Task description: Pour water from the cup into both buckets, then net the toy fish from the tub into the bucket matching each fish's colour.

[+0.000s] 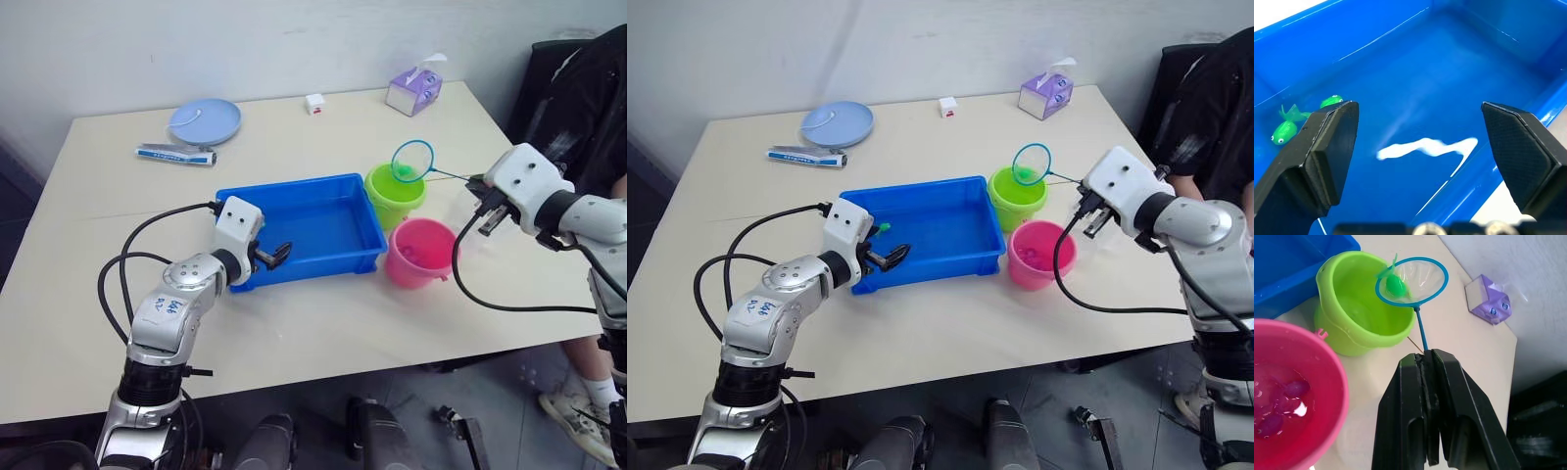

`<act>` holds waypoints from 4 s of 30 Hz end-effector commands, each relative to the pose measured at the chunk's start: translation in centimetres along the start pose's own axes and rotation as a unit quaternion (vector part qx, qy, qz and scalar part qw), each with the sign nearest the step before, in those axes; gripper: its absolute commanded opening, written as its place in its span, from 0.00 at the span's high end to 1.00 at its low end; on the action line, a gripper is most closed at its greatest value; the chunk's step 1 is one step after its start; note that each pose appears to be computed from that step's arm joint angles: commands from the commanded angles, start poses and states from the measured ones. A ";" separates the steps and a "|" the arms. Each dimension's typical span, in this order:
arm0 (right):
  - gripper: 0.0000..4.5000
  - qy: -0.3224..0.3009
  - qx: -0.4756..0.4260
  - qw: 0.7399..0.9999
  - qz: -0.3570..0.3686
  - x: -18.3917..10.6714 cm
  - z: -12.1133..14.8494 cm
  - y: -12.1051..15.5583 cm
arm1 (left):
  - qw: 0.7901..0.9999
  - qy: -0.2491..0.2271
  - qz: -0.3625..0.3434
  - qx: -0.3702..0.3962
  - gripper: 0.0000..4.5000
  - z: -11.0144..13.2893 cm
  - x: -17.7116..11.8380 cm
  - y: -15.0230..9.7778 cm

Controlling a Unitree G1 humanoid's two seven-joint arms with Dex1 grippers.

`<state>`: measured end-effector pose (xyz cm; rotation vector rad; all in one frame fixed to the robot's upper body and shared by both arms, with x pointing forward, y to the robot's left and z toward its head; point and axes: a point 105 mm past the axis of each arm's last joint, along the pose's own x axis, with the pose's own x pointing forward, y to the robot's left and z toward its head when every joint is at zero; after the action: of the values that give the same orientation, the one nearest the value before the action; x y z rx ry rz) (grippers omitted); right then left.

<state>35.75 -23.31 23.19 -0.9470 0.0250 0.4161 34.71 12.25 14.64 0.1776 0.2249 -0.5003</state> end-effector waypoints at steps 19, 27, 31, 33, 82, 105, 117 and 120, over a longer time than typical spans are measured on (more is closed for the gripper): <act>0.83 -0.029 -0.331 0.940 -0.073 -0.4 0.6 -1.0 | 1.000 -0.024 0.005 0.005 0.05 1.1 0.2 -0.2; 0.83 -0.041 -0.360 0.929 -0.070 -0.5 1.1 -0.6 | 1.000 -0.026 0.007 0.005 0.05 1.1 0.1 -0.1; 0.83 -0.055 -0.408 0.909 -0.070 -0.7 1.7 -0.1 | 1.000 -0.026 0.008 0.004 0.05 1.1 0.2 -0.1; 0.83 -0.062 -0.416 0.904 -0.081 -0.8 2.0 -0.4 | 1.000 -0.027 0.008 0.004 0.05 1.2 0.2 -0.2; 0.83 -0.010 0.275 0.905 0.323 4.8 10.5 10.4 | 0.989 0.005 0.145 -0.039 0.05 -0.9 -5.1 2.6; 0.83 0.008 0.294 0.887 0.357 9.2 10.1 13.8 | 0.981 0.034 0.187 -0.050 0.05 -2.4 -6.4 3.3; 0.83 0.002 0.302 0.890 0.343 11.3 10.4 13.8 | 0.982 0.023 0.181 -0.051 0.05 -1.8 -6.1 3.3; 0.83 -0.004 0.304 0.890 0.340 11.6 10.7 13.7 | 0.982 0.022 0.180 -0.051 0.05 -1.7 -6.0 3.2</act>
<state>39.47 -4.43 14.68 -0.2734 0.5330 0.9867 30.89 18.11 13.57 0.1126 0.3083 -0.1340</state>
